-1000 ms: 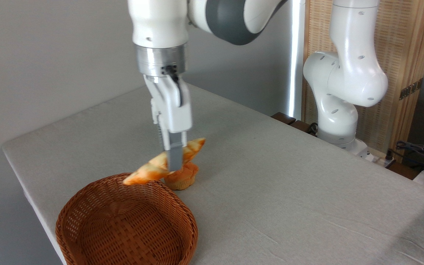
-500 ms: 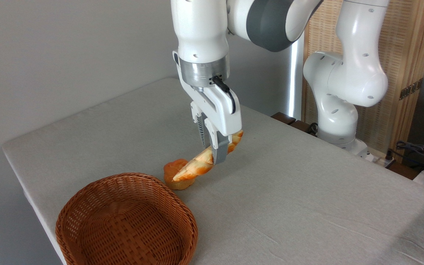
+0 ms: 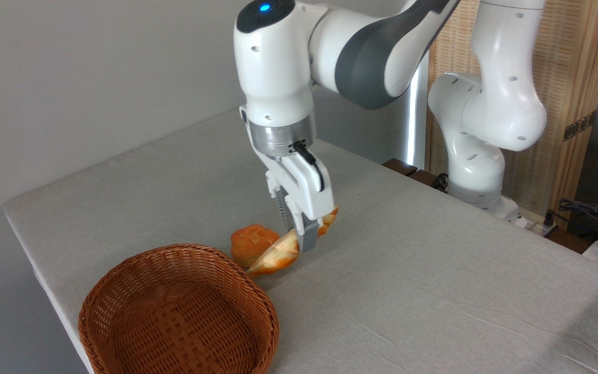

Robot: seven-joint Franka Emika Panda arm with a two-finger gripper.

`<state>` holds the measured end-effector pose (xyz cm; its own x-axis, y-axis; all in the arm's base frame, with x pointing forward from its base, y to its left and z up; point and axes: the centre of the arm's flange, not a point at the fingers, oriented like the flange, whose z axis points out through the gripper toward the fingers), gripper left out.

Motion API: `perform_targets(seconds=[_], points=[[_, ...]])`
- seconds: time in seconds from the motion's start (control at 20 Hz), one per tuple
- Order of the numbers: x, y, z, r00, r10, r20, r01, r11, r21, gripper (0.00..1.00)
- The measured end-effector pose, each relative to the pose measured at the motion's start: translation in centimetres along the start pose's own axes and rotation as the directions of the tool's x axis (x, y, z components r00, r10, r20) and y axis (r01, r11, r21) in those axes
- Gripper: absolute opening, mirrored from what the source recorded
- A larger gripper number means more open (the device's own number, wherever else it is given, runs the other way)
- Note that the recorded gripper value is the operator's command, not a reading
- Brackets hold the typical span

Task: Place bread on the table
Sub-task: 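Lower the bread roll onto the table next to the orange bun, then open the gripper and raise it off the bread roll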

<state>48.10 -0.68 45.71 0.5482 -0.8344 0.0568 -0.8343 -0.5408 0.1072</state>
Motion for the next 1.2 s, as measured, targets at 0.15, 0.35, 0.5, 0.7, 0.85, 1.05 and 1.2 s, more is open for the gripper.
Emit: perform_targets(seconds=[0.15,0.35,0.5,0.7,0.85,1.05,1.2], points=[[1.2,0.1,0.5,1.0,-0.014,-0.005,0.014,1.0,0.016,1.0],[1.3,0.2,0.5,1.0,-0.014,-0.006,0.014,1.0,0.017,1.0],[1.3,0.2,0.4,1.0,-0.014,-0.007,0.014,1.0,0.018,1.0],[1.2,0.0,-0.4,1.0,-0.016,-0.018,0.017,0.999,0.031,1.0],[1.4,-0.3,-2.3,0.999,-0.016,-0.04,0.018,0.998,0.057,1.0],[1.7,-0.6,-5.3,0.998,-0.012,-0.063,0.017,0.996,0.084,1.0],[1.7,-0.6,-5.7,0.998,-0.012,-0.065,0.018,0.996,0.086,1.0]])
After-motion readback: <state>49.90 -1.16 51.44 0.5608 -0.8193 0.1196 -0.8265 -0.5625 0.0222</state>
